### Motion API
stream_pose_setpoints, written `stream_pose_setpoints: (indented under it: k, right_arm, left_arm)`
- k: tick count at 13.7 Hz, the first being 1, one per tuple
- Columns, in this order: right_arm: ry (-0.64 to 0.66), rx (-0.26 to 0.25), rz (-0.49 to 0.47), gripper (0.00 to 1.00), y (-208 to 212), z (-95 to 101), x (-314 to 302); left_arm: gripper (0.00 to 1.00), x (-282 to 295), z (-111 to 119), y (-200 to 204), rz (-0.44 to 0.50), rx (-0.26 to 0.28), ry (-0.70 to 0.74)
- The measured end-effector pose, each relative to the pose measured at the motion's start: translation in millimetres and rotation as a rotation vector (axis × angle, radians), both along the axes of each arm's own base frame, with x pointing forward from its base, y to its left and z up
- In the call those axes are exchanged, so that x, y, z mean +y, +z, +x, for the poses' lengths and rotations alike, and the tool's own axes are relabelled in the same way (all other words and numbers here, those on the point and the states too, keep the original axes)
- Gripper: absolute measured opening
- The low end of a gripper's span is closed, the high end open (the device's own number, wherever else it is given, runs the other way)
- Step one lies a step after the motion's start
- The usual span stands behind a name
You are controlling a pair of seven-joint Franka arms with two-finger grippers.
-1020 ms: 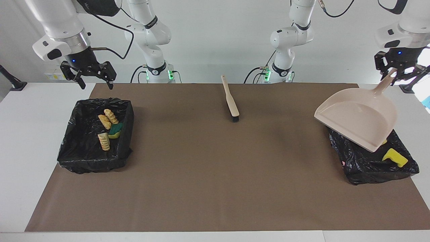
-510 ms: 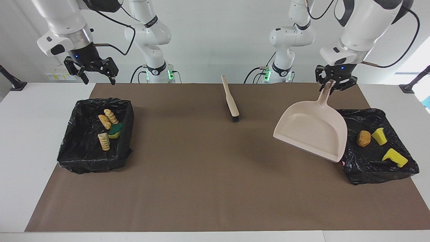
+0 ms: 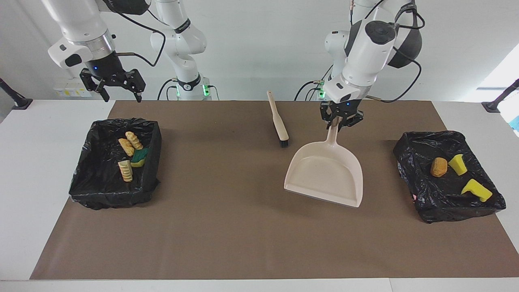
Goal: Sweep and dump trash in bin
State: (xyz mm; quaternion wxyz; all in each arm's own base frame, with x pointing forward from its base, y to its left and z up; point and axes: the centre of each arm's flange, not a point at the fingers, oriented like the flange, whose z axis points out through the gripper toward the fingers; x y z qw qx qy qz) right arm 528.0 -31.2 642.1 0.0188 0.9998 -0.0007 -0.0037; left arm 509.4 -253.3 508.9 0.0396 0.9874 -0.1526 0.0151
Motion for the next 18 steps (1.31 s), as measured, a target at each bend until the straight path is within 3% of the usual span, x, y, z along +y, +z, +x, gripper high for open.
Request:
stream_pose_setpoints:
  k: [2, 6, 18]
  right_arm:
    - [0.000, 0.000, 0.000, 1.00, 0.0, 0.0, 0.1]
    - [0.000, 0.000, 0.000, 1.00, 0.0, 0.0, 0.1]
    - [0.000, 0.000, 0.000, 1.00, 0.0, 0.0, 0.1]
  left_arm:
    - [0.32, -34.7, 2.2, -31.1, -0.017, -0.003, 0.049]
    - [0.32, -86.9, 0.6, -87.5, -0.037, -0.003, 0.011]
    - [0.32, -107.8, -0.8, -140.4, -0.042, 0.011, 0.031]
